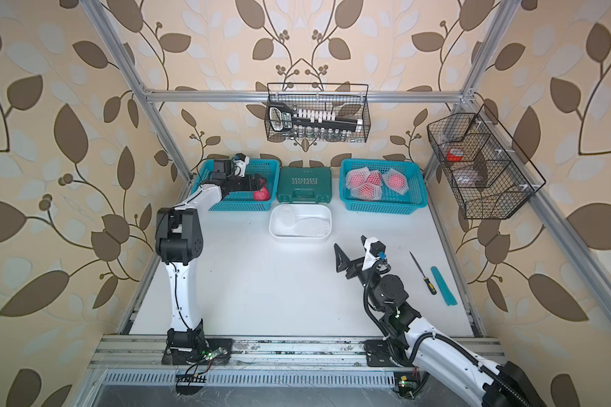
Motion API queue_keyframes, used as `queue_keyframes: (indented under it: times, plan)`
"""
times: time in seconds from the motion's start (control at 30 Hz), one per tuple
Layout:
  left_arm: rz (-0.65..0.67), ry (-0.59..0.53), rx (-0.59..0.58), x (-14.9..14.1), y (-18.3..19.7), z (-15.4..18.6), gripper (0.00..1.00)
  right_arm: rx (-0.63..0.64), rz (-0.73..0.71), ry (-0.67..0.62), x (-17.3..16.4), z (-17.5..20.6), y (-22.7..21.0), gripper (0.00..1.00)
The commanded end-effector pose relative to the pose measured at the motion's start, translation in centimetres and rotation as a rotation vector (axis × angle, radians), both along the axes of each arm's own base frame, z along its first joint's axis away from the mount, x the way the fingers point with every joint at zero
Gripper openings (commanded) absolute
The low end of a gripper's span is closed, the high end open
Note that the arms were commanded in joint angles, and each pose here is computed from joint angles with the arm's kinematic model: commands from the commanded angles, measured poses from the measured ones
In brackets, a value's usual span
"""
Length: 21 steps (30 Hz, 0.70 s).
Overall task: Remove foam nets from apples
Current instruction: Place the apple in the basket, then pick up the apple from the basket.
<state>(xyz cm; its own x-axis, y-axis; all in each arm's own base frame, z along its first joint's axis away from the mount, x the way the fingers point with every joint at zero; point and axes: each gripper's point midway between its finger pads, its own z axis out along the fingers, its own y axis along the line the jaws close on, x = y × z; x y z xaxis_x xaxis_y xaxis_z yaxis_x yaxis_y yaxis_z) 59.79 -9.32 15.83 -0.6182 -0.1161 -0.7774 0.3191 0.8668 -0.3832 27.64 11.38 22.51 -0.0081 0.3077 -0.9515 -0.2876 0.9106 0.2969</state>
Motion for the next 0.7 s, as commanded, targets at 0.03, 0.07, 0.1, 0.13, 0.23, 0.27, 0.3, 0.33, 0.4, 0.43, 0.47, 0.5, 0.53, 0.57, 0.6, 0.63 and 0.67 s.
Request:
queue_keyframes:
  times: [0.03, 0.07, 0.1, 0.13, 0.23, 0.27, 0.3, 0.33, 0.4, 0.43, 0.47, 0.5, 0.53, 0.57, 0.6, 0.63, 0.67]
  plan:
    - [0.038, -0.279, -0.046, -4.5, 0.0, 12.1, 0.99, 0.175, -0.028, 0.131, 2.5, 0.7, -2.9, 0.98]
    - [0.055, -0.290, -0.066, -6.0, 0.0, 12.8, 0.99, 0.195, -0.029, 0.163, 3.3, 0.9, -3.4, 0.98]
    - [0.062, -0.300, -0.082, -7.6, -0.2, 13.3, 0.99, 0.204, -0.030, 0.193, 4.0, 1.3, -3.8, 0.98]
    - [0.072, -0.301, -0.083, -9.0, -0.4, 13.6, 0.99, 0.217, -0.033, 0.212, 4.8, 2.3, -4.1, 0.98]
    - [0.075, -0.301, -0.038, -14.0, -2.8, 13.0, 0.99, 0.202, -0.040, 0.339, 8.1, 3.1, -4.6, 0.99]
    - [0.091, -0.310, -0.008, -16.1, -3.5, 12.8, 0.99, 0.190, -0.049, 0.372, 9.2, 3.1, -4.7, 0.99]
    - [0.096, -0.312, 0.015, -17.8, -4.4, 11.8, 0.99, 0.184, -0.060, 0.398, 10.3, 3.3, -4.9, 0.99]
    - [0.081, -0.321, 0.023, -19.0, -5.5, 11.4, 0.99, 0.177, -0.070, 0.427, 11.3, 3.2, -5.3, 0.99]
    - [0.053, -0.293, 0.019, -21.3, -7.4, 10.2, 0.99, 0.160, -0.067, 0.466, 13.7, 3.3, -6.0, 0.99]
    - [0.027, -0.271, 0.020, -22.3, -8.4, 9.7, 0.99, 0.143, -0.075, 0.487, 14.7, 3.3, -6.3, 0.98]
    - [0.006, -0.239, 0.027, -23.4, -9.5, 9.0, 0.99, 0.120, -0.098, 0.506, 15.8, 3.3, -7.0, 0.98]
    - [-0.018, -0.218, 0.035, -24.6, -10.6, 8.6, 0.99, 0.102, -0.119, 0.535, 16.9, 3.0, -7.7, 0.98]
    - [-0.059, -0.212, 0.040, -25.7, -11.9, 8.3, 0.99, 0.086, -0.130, 0.548, 17.9, 2.9, -8.2, 0.98]
    - [-0.096, -0.203, 0.053, -27.0, -13.2, 7.7, 0.99, 0.081, -0.140, 0.574, 18.9, 2.5, -8.8, 0.97]
    - [-0.125, -0.192, 0.059, -28.1, -14.2, 7.2, 0.99, 0.096, -0.149, 0.604, 20.0, 2.0, -9.7, 0.95]
    - [-0.157, -0.184, 0.056, -29.1, -15.1, 6.8, 0.99, 0.109, -0.154, 0.631, 20.7, 1.4, -10.2, 0.94]
    - [-0.188, -0.169, 0.059, -30.0, -15.8, 6.2, 0.99, 0.114, -0.159, 0.638, 21.8, 1.1, -10.7, 0.94]
